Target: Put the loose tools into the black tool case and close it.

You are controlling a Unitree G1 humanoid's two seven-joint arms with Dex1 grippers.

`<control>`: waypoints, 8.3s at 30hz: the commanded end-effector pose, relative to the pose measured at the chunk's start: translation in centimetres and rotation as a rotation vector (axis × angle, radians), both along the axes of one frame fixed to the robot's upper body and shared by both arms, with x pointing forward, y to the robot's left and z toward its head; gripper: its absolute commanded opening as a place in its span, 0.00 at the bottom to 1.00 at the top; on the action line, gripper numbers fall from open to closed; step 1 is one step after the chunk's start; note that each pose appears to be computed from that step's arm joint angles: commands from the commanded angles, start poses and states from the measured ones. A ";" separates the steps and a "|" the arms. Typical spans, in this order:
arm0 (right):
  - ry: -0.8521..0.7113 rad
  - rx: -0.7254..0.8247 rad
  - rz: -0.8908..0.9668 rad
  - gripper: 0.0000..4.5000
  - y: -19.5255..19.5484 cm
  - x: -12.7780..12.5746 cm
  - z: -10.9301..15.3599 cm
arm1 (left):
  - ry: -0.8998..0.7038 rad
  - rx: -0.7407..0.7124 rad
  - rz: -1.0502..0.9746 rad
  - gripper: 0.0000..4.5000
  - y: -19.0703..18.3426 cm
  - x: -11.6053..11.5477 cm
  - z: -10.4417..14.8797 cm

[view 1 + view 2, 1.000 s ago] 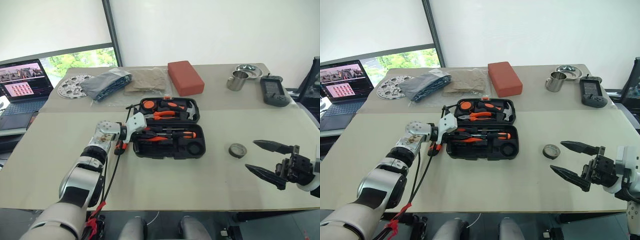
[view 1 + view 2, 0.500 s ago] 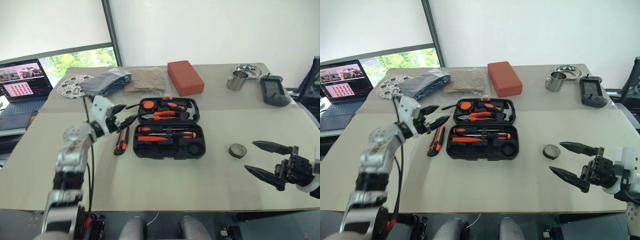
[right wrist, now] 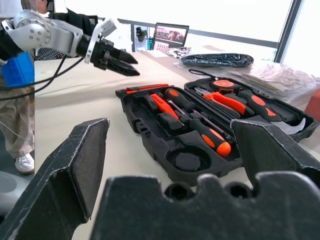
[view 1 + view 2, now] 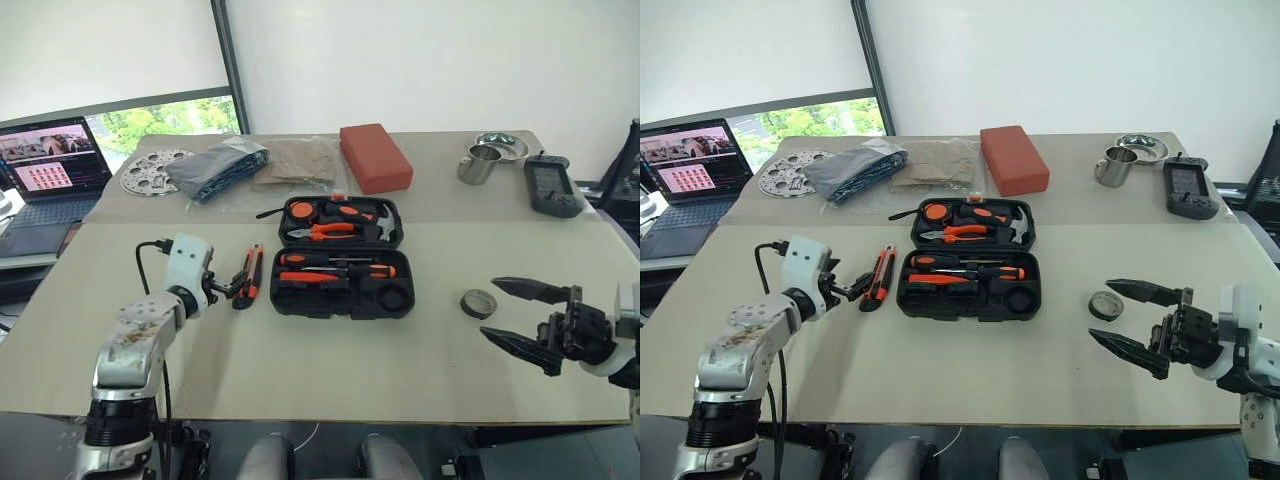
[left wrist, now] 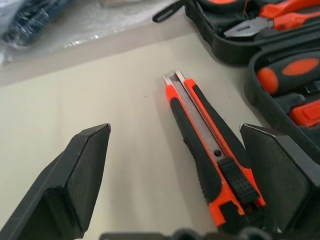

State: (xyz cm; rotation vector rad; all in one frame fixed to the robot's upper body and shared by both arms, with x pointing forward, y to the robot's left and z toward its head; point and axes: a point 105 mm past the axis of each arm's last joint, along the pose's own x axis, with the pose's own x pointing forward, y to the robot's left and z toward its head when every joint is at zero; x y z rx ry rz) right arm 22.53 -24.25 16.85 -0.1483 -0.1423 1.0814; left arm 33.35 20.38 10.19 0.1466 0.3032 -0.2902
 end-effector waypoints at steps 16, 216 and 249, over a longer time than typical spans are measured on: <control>-0.036 -0.017 0.018 1.00 0.7 -0.3 1.5 | 0.053 -0.087 0.002 0.98 -1.1 0.4 -2.6; 0.264 -0.684 -0.183 0.88 -3.6 7.3 -5.2 | -0.164 0.202 -1.446 1.00 -9.8 -7.0 12.5; 0.120 -0.619 0.143 0.01 8.1 8.3 -1.9 | -0.120 0.147 -1.185 1.00 -6.6 -8.1 11.7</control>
